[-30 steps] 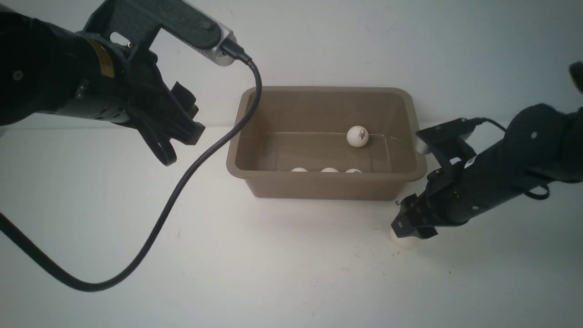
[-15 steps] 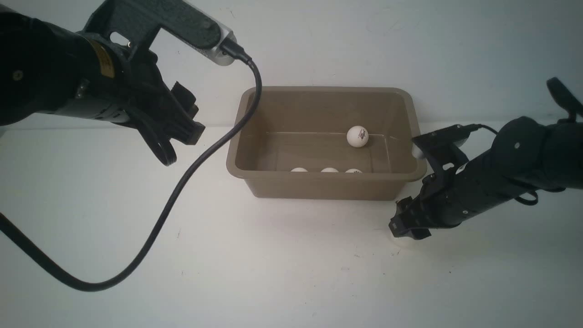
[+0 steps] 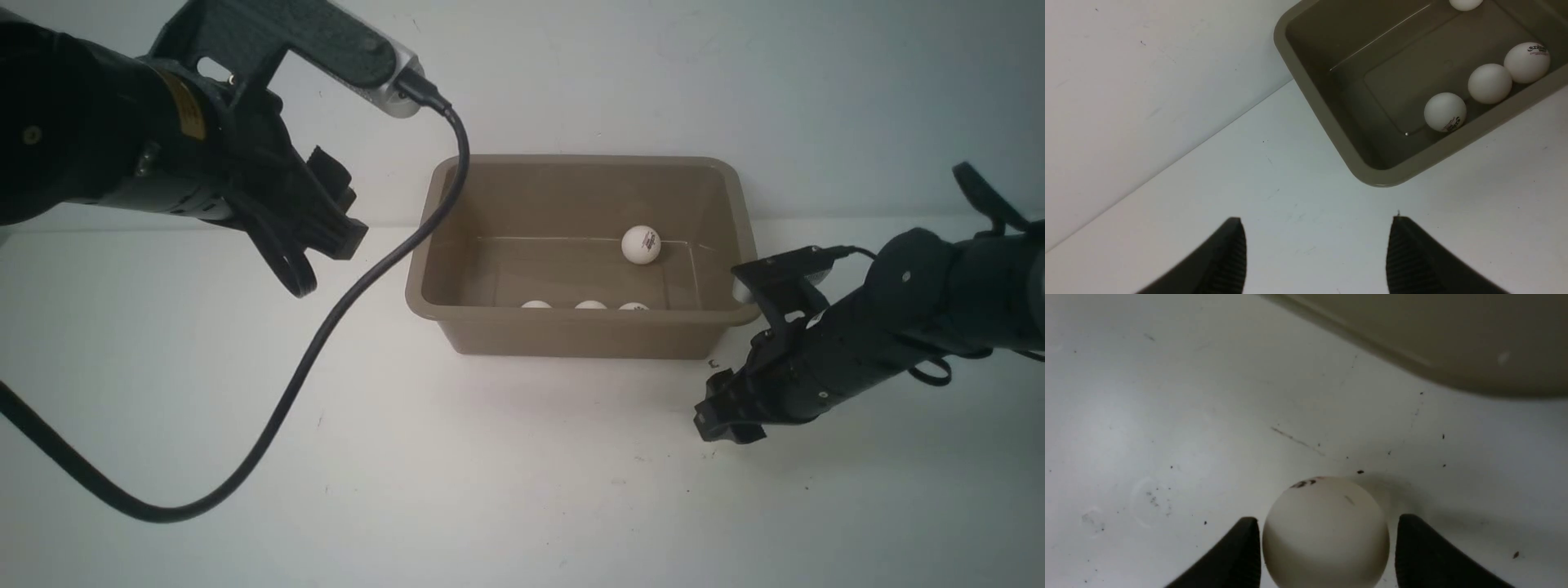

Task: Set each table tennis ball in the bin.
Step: Use the right arm to clamp the table tennis ball closest to it, then use the right arm to put the table tennis ball into the box, then use the right arm to clamp the table tennis ball closest to it

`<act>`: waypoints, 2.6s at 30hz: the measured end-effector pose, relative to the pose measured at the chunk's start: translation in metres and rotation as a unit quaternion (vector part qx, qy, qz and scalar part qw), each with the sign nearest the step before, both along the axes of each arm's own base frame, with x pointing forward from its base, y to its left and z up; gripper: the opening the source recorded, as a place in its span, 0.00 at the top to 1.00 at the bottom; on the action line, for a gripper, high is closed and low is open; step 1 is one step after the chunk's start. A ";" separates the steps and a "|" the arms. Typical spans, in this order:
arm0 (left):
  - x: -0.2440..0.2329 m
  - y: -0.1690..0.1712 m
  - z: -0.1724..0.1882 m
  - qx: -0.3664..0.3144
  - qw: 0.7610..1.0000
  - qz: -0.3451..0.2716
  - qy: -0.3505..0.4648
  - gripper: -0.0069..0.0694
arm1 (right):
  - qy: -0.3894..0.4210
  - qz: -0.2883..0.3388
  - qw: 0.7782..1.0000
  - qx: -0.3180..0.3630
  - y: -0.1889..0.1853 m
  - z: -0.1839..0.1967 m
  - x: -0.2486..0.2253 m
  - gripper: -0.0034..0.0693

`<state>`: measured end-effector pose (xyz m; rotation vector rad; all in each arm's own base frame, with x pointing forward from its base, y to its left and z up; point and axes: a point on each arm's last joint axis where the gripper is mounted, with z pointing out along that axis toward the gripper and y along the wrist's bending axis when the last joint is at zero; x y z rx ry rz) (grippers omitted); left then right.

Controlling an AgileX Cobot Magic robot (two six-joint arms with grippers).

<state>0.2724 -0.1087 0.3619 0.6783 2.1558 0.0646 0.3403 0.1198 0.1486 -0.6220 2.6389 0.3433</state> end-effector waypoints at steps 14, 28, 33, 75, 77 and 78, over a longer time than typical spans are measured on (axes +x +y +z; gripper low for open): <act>0.000 0.000 0.000 0.000 1.000 0.000 0.000 0.37 | 0.011 0.036 0.999 -0.008 0.000 0.003 -0.005 0.46; 0.001 -0.001 0.001 -0.004 1.000 -0.002 -0.008 0.37 | -0.237 0.103 0.965 0.033 0.004 0.144 -0.009 0.46; 0.001 -0.001 0.002 -0.006 1.000 -0.003 -0.012 0.37 | -0.261 0.104 0.959 0.034 0.016 0.145 0.033 0.46; 0.002 -0.002 0.003 -0.011 1.000 -0.005 -0.021 0.37 | -0.234 -0.049 0.971 0.003 -0.092 0.075 0.158 0.22; 0.002 -0.002 0.003 -0.011 1.000 -0.005 -0.021 0.37 | -0.227 -0.051 0.973 0.004 -0.092 0.069 0.159 0.22; 0.002 -0.002 0.003 -0.010 1.000 -0.004 -0.018 0.37 | -0.218 -0.055 0.974 0.006 -0.092 0.060 0.161 0.22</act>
